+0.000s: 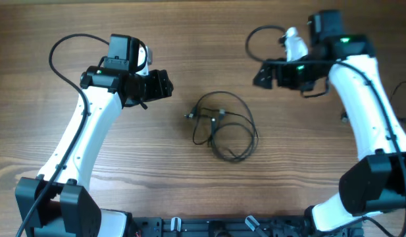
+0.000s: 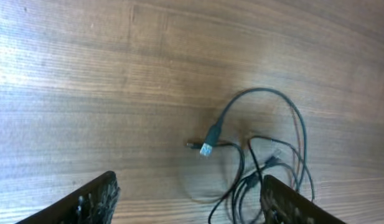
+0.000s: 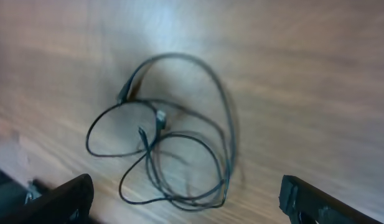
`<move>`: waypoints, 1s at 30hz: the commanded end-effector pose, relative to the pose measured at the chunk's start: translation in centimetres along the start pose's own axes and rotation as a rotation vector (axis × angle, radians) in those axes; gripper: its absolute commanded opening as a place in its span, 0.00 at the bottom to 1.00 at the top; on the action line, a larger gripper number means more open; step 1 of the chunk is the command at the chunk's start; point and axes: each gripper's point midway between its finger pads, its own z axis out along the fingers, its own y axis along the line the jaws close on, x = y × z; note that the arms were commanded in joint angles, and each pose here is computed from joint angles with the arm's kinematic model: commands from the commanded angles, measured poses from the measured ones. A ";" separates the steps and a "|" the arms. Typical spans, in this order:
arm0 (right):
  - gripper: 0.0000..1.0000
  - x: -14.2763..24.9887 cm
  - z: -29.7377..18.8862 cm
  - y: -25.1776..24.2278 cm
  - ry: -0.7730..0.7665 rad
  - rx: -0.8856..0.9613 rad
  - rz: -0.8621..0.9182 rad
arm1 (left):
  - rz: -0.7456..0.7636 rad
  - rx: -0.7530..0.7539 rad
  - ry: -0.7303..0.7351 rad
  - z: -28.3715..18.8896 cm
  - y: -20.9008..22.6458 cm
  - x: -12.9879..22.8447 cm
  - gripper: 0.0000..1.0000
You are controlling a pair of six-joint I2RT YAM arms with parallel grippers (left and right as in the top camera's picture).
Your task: Untangle cables
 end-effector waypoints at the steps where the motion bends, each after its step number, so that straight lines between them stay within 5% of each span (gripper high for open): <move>1: 0.95 3.5 4.1 -0.5 0.139 0.042 0.147 | -0.021 0.096 0.050 -0.6 -1.7 1.3 0.76; 11: 0.78 11.3 9.6 -3.8 0.315 0.097 0.216 | 0.027 0.191 0.232 3.8 -3.4 8.2 0.76; 20: 0.38 13.9 13.0 -5.8 0.292 0.093 0.218 | 0.166 0.128 0.212 8.6 -4.3 10.7 0.65; 24: 0.04 13.6 13.8 -6.0 0.255 0.086 0.226 | 0.164 0.127 0.212 8.6 -4.2 10.6 0.09; 30: 0.04 5.5 7.8 -4.0 0.080 0.028 0.159 | -0.014 0.065 0.157 6.5 1.3 7.4 0.04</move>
